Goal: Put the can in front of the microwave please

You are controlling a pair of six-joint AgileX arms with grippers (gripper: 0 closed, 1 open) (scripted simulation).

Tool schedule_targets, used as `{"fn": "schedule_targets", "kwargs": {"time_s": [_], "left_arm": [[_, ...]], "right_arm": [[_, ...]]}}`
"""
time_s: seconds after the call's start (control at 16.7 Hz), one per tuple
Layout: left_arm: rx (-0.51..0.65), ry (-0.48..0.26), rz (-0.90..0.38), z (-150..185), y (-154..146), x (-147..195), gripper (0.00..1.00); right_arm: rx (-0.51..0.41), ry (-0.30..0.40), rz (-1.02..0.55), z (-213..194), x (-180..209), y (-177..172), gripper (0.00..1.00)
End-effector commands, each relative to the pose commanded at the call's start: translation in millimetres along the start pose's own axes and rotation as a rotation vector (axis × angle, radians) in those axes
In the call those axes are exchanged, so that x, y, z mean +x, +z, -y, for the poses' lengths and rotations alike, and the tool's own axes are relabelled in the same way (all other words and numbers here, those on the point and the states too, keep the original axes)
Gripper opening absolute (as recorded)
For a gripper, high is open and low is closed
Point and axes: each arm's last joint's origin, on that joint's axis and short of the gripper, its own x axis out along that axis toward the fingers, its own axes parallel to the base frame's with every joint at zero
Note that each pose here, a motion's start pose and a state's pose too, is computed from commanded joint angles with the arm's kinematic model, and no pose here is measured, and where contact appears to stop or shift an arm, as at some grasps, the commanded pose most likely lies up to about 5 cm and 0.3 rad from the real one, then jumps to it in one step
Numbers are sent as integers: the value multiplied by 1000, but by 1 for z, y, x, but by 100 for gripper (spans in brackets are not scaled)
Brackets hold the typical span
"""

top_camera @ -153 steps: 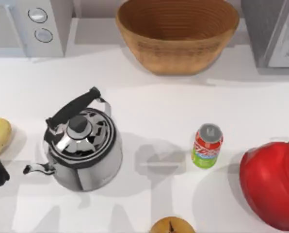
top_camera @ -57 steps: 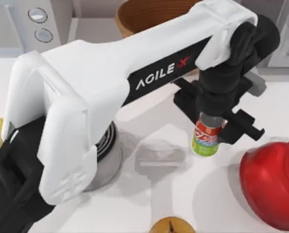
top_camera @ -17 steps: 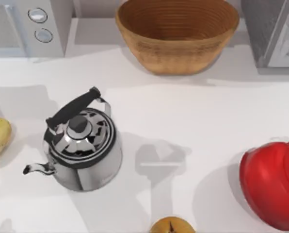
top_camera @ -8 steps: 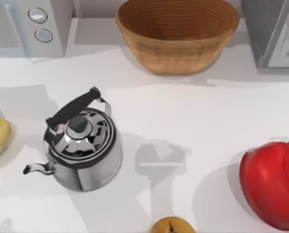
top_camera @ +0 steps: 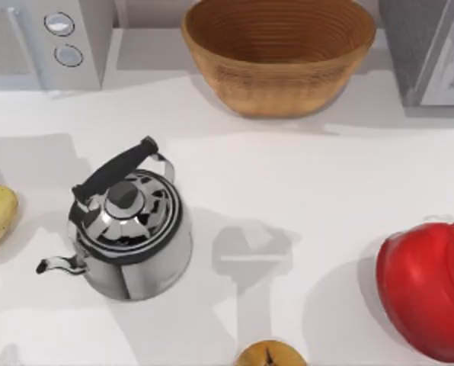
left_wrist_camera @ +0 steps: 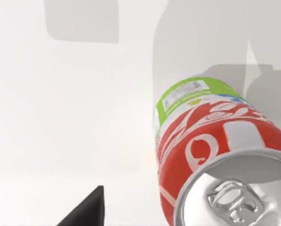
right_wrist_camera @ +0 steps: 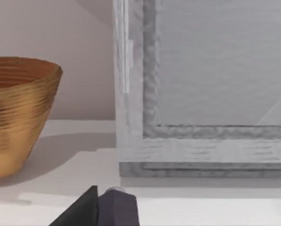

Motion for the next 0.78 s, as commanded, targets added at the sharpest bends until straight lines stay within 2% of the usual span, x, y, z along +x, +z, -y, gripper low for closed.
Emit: {"fn": "schedule_targets", "kwargs": {"time_s": [0.78], "left_arm": [[1, 0, 0, 0, 4, -40, 100]], "right_arm": [[0, 0, 0, 0, 0, 0, 100]]}}
